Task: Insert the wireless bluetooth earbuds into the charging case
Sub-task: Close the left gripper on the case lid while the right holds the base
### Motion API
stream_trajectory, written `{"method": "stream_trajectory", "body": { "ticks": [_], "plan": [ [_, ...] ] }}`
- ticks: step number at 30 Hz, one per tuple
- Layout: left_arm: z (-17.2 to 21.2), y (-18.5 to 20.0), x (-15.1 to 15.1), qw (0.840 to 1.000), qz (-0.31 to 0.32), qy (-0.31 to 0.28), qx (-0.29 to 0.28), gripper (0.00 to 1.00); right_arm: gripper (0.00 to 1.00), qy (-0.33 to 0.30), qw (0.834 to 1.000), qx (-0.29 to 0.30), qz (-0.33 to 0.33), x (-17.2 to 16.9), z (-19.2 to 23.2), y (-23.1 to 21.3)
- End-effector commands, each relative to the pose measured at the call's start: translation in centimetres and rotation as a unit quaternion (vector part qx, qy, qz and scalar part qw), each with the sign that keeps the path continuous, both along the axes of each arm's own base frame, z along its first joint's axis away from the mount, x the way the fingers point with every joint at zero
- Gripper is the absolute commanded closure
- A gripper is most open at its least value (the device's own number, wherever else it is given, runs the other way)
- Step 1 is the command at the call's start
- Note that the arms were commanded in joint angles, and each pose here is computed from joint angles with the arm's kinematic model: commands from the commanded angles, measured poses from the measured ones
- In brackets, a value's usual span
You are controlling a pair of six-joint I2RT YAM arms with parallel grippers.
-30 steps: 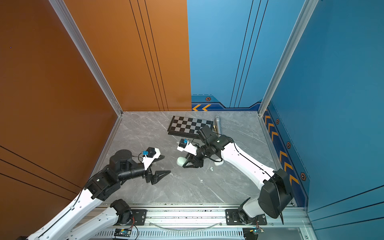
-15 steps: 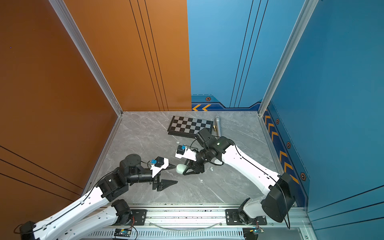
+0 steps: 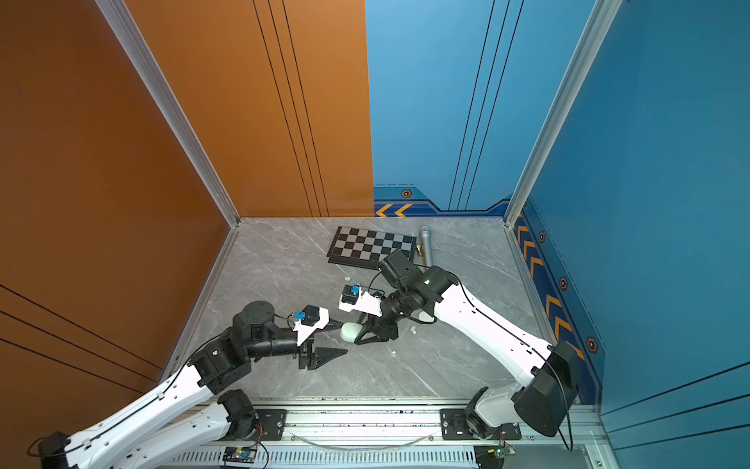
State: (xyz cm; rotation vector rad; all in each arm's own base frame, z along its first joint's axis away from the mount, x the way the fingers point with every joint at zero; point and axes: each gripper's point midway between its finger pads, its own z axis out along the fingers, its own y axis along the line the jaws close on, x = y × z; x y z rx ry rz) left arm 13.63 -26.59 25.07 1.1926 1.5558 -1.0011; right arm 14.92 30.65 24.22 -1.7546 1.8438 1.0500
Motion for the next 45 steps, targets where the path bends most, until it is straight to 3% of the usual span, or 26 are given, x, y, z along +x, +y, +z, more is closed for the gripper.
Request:
{"method": "stream_trajectory", "body": {
  "ticks": [1,18,33,41,45],
  "plan": [
    [-0.1,-0.3,-0.2,1.0,-0.012,-0.002,0.0,0.4,0.85,-0.021,1.0,0.011,0.005,-0.4,1.7,-0.1],
    [0.3,-0.4,0.2,1.0,-0.006,-0.007,-0.002,0.43,0.85,-0.022,1.0,0.003,0.014,-0.9,1.3,0.5],
    [0.3,-0.8,0.4,1.0,-0.011,-0.005,-0.003,0.52,0.85,-0.015,1.0,-0.002,0.016,-1.1,1.1,0.9],
    [0.4,-0.8,0.5,1.0,-0.007,-0.007,-0.006,0.49,0.85,-0.013,1.0,-0.007,0.015,-1.1,0.8,1.0],
    [0.4,-0.8,0.5,1.0,-0.01,-0.008,-0.005,0.55,0.85,-0.013,1.0,-0.007,0.015,-1.1,0.8,1.0]
  ]
}}
